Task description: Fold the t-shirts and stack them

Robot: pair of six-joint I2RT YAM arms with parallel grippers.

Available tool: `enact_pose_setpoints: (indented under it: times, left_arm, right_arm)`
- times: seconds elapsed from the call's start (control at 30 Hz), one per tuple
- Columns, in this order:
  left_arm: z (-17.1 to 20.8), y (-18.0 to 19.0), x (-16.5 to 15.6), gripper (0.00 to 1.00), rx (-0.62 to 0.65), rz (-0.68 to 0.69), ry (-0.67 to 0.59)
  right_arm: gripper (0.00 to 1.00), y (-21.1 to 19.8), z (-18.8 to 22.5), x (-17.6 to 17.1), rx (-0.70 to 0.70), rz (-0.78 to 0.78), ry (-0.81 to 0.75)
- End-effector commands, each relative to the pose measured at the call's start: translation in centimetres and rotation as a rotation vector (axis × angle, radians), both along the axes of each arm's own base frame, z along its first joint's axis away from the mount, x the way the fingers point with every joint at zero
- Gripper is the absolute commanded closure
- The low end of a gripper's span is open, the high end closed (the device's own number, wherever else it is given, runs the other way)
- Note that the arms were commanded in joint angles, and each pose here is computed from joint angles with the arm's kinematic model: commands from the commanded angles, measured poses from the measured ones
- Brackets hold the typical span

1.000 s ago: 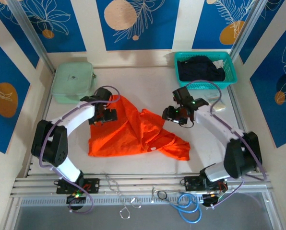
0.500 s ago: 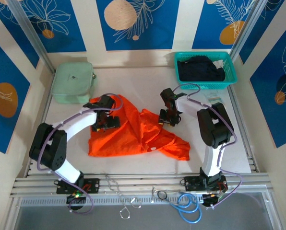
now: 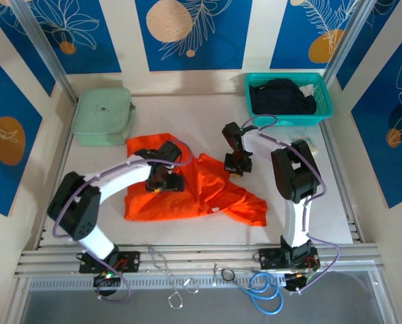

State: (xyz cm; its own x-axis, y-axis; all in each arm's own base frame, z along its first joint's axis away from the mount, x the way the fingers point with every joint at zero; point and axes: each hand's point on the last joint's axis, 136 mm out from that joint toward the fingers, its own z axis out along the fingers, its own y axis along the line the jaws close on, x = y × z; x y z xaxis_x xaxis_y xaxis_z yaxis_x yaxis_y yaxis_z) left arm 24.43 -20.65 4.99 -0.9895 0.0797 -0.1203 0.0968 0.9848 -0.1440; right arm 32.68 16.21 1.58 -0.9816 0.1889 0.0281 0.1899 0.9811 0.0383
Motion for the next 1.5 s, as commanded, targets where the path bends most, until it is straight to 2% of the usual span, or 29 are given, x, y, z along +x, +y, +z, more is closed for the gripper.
enact_pose_setpoints:
  times: [0.0, 0.17, 0.43, 0.7, 0.97, 1.07, 1.27, 1.37, 1.47]
  left_arm:
    - [-2.6, -1.6, -2.8, 0.23, -0.007, -0.025, 0.102]
    - [-3.3, -2.0, -4.0, 0.24, 0.016, -0.036, 0.11]
    - [0.1, 0.3, -3.3, 0.24, 0.105, -0.038, 0.018]
    - [2.8, -0.3, -1.9, 0.22, 0.072, -0.033, -0.058]
    - [1.3, -0.6, -2.2, 0.22, 0.047, -0.014, -0.038]
    - [-0.2, -0.4, -2.4, 0.22, 0.061, -0.003, -0.024]
    - [-3.9, 1.8, -2.4, 0.22, 0.196, 0.02, -0.001]
    - [-5.5, 2.1, -2.8, 0.23, 0.229, 0.01, 0.031]
    - [-6.4, 2.3, -3.1, 0.23, 0.245, 0.003, 0.052]
  right_arm:
    - [0.93, 2.3, -1.6, 2.6, 0.042, 0.034, -0.06]
    - [0.89, 1.7, 0.6, 1.9, 0.009, 0.037, -0.08]
    - [0.74, 1.5, 4.6, 0.8, -0.001, 0.024, -0.156]
    - [0.69, 1.8, 2.1, 1.2, -0.058, 0.035, -0.107]
    - [0.67, 1.4, -0.7, 1.6, -0.127, 0.04, -0.062]
    - [0.69, 1.4, -1.6, 1.7, -0.136, 0.045, -0.047]
    - [0.86, 1.2, -2.0, 2.3, -0.134, 0.046, -0.05]
    - [0.98, 1.0, -1.4, 3.7, -0.14, 0.073, -0.083]
    - [1.0, 0.7, -0.3, 6.5, -0.163, 0.124, -0.156]
